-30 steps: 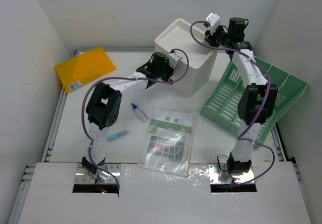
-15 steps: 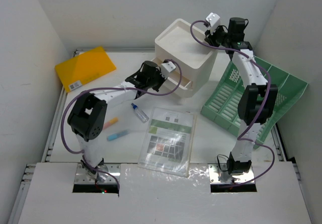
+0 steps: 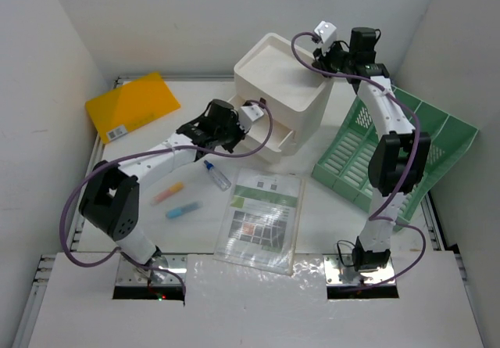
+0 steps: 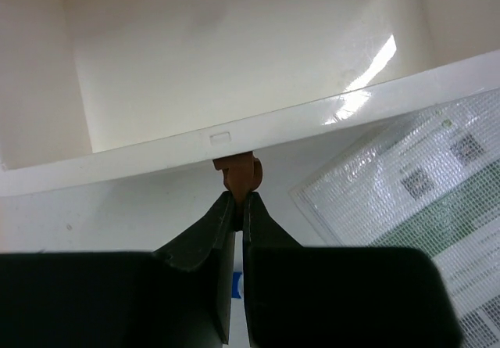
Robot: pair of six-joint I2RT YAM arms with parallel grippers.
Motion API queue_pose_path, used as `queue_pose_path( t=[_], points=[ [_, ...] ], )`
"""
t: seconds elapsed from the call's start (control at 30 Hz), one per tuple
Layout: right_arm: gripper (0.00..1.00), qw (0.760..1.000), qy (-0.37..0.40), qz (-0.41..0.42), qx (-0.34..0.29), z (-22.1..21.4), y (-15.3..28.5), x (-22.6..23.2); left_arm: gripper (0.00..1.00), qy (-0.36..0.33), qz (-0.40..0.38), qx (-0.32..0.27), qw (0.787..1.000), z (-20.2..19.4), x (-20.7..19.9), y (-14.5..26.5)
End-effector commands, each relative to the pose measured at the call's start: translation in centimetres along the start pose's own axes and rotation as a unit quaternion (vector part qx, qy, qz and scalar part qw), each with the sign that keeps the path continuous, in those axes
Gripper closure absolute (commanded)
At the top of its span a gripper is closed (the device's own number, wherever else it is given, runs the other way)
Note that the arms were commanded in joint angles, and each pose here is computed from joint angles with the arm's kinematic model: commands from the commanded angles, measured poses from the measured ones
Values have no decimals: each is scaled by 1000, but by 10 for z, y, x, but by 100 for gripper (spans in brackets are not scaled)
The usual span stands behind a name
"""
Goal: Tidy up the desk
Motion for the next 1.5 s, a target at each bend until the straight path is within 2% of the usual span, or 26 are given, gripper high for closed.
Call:
queue_pose_path(
  t=[0.0, 0.03, 0.07, 0.1, 0.13, 0.17, 0.2, 0.23, 0.27, 0.43, 0.57, 0.63, 0.67, 0.73, 0.77, 0.83, 0.93, 1.0, 1.03, 1.07, 1.1, 1.2, 1.27, 1.33, 1.37, 1.47],
  points=[
    [94, 995, -60, 44, 61, -23, -4, 24, 100, 7, 4, -5, 1000, 14, 1, 32],
    [87, 995, -64, 43, 61, -22, -5, 23, 90, 10, 3, -1, 1000, 16, 2, 33],
    [85, 995, -72, 42, 61, -19, -4, 21, 66, 11, 1, 4, 1000, 21, 2, 37],
    [82, 995, -75, 40, 61, -17, -5, 19, 57, 11, 1, 7, 1000, 23, 3, 39],
    [72, 994, -78, 36, 63, -17, -5, 18, 46, 12, 3, 6, 1000, 26, 4, 42],
    [67, 994, -80, 31, 64, -16, -4, 16, 29, 11, 6, 0, 1000, 32, 5, 46],
    [54, 994, -82, 21, 67, -13, -3, 14, 22, 11, 11, 4, 1000, 33, 6, 52],
    [48, 994, -83, 14, 68, -13, -2, 12, 6, 10, 14, 3, 1000, 36, 6, 55],
    [43, 994, -82, 6, 69, -10, 0, 10, 4, 9, 18, 0, 1000, 40, 7, 64],
    [23, 993, -95, -45, 52, 11, 12, -3, 0, 3, 34, -21, 999, 63, 12, 101],
    [22, 982, -169, -88, -8, 49, 35, -6, 0, 9, 70, -56, 996, 75, 21, 146],
    [24, 975, -198, -96, -41, 78, 54, 5, 0, 24, 112, -79, 990, 72, 38, 172],
    [26, 975, -197, -95, -50, 88, 60, 13, 0, 53, 153, -81, 983, 62, 65, 186],
    [26, 981, -150, -92, -75, 132, 75, 48, 0, 78, 171, -95, 978, 46, 87, 206],
    [25, 987, -127, -80, -61, 134, 73, 71, 0, 105, 199, -92, 970, 29, 110, 220],
    [24, 996, -51, -22, -66, 165, 72, 131, 0, 131, 231, -65, 962, -5, 129, 236],
    [24, 992, -18, 94, -83, 179, 72, 198, 1, 161, 226, -32, 960, -52, 140, 249],
    [28, 971, 13, 209, -112, 170, 67, 245, 1, 169, 205, -2, 964, -83, 142, 248],
    [29, 957, 36, 261, -124, 164, 65, 265, 2, 192, 223, 11, 956, -102, 150, 257],
    [28, 929, 65, 331, -151, 161, 65, 289, 3, 197, 215, 13, 956, -114, 153, 259],
    [26, 899, 129, 389, -153, 153, 66, 327, 3, 233, 225, 27, 946, -137, 158, 268],
    [24, 851, 201, 475, -97, 137, 55, 394, 5, 271, 204, 25, 940, -160, 161, 277],
    [24, 836, 195, 509, -73, 134, 29, 425, 6, 284, 207, 25, 936, -168, 162, 281],
    [23, 840, 174, 508, -74, 138, 5, 440, 6, 289, 202, 23, 935, -174, 159, 276],
    [23, 835, 163, 523, -47, 120, -17, 460, 6, 297, 193, 20, 935, -177, 156, 272],
    [23, 828, 165, 535, -36, 127, -42, 487, 6, 302, 192, 23, 933, -181, 151, 268]
  ],
)
Point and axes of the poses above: each gripper's point midway between its finger pads, its own y axis back along the fingers, its own x axis along the line the jaws close on, z = x × y, the point moved 10 cm from there along y, back along the fingers, and after that the axes turned 6 degrees about y, right-handed, at the moved point
